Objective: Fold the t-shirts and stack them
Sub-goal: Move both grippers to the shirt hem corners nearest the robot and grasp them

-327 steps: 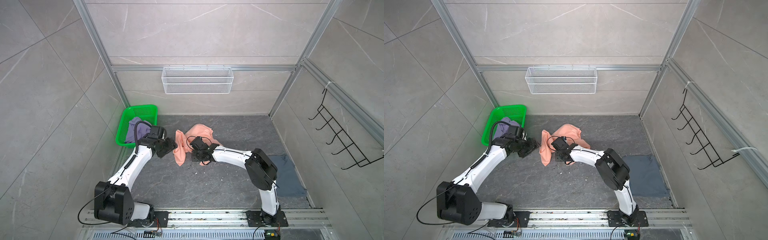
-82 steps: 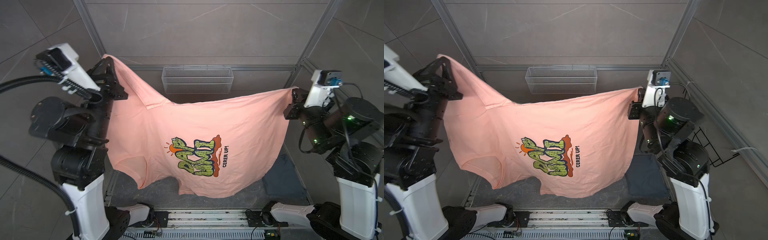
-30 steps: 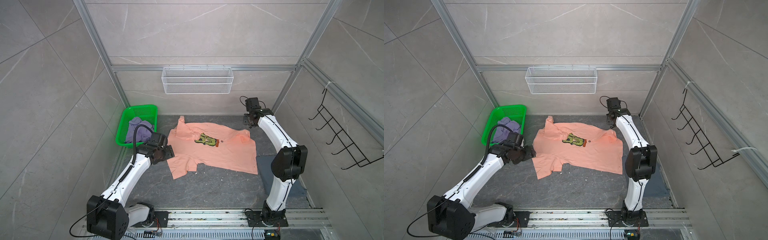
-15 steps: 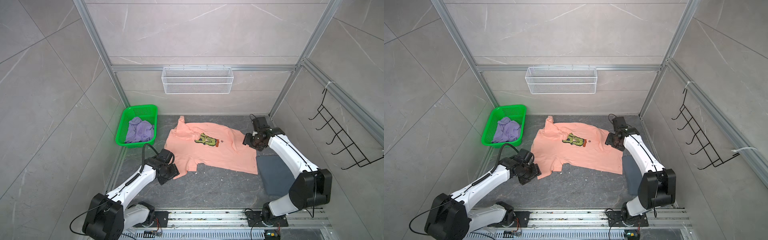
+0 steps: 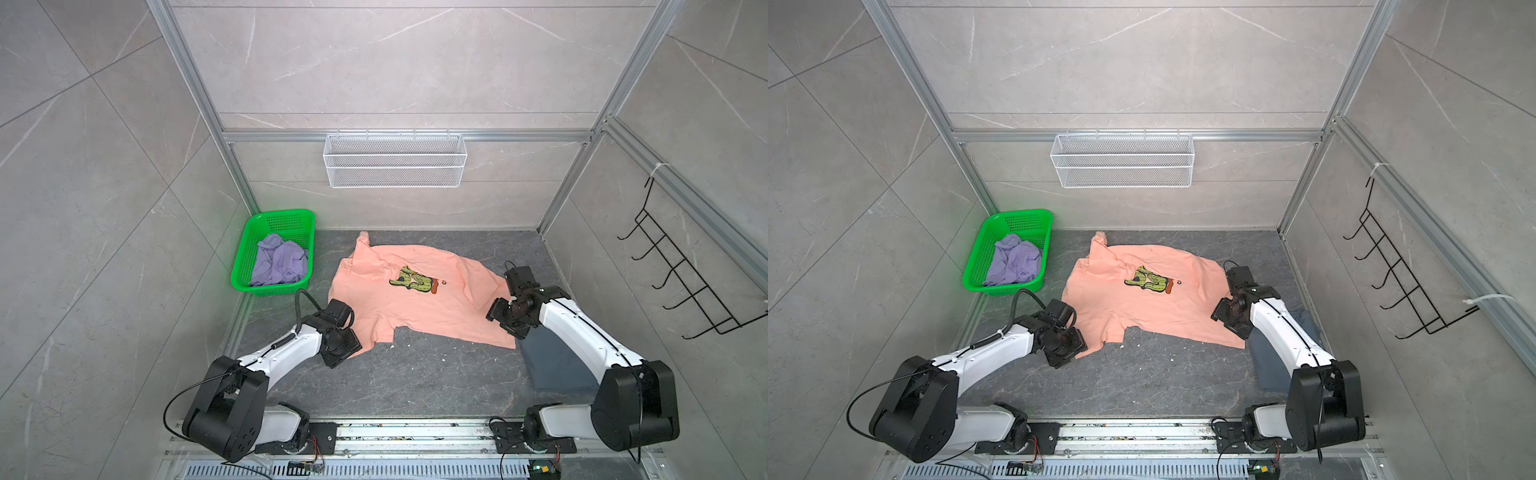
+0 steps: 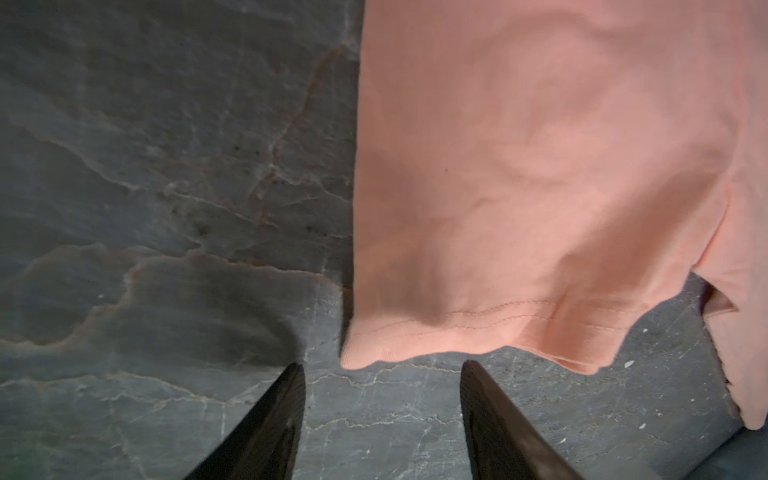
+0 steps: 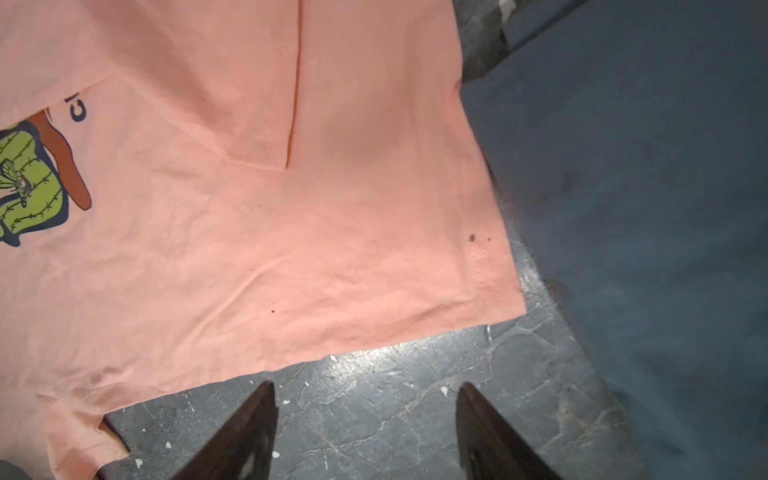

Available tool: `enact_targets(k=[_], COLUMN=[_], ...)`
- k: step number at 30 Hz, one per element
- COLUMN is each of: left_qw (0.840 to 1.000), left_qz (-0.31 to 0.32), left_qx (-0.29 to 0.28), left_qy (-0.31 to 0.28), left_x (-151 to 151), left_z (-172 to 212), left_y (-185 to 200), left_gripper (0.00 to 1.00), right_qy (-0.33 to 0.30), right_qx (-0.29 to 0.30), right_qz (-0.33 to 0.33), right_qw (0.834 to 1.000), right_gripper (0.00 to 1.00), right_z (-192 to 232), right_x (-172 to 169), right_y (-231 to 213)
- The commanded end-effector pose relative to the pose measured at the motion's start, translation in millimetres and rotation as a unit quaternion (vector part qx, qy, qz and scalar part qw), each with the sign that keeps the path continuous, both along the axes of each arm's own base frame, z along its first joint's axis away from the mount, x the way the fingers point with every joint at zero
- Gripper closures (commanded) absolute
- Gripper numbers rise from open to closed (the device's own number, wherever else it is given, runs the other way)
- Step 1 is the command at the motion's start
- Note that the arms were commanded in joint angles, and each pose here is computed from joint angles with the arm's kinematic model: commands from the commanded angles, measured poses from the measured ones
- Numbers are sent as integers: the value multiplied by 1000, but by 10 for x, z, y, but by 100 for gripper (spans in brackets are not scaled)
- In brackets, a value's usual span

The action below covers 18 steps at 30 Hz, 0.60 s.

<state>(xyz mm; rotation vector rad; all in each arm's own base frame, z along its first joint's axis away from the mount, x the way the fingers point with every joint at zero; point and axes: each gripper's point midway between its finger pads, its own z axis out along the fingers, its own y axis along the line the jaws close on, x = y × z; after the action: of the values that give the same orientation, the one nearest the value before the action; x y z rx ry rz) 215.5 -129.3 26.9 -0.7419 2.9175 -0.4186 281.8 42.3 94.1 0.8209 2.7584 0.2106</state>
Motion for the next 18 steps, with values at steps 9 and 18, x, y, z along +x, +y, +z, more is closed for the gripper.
enact_targets(k=[9,18], left_qw=[1000,1000], left_qz=[1,-2], left_qx=[13,21], left_qy=[4,-9], left_x=[68,120], left_z=[-166,-78], left_y=[-5,17], left_gripper=[58,91], right_qy=[-24,18], right_qx=[85,45], right_qz=[-66,-102], right_qw=[994,994], right_gripper=[24,2], right_z=[-216,-482], right_x=[-7,-193], right_y=[-80,-307])
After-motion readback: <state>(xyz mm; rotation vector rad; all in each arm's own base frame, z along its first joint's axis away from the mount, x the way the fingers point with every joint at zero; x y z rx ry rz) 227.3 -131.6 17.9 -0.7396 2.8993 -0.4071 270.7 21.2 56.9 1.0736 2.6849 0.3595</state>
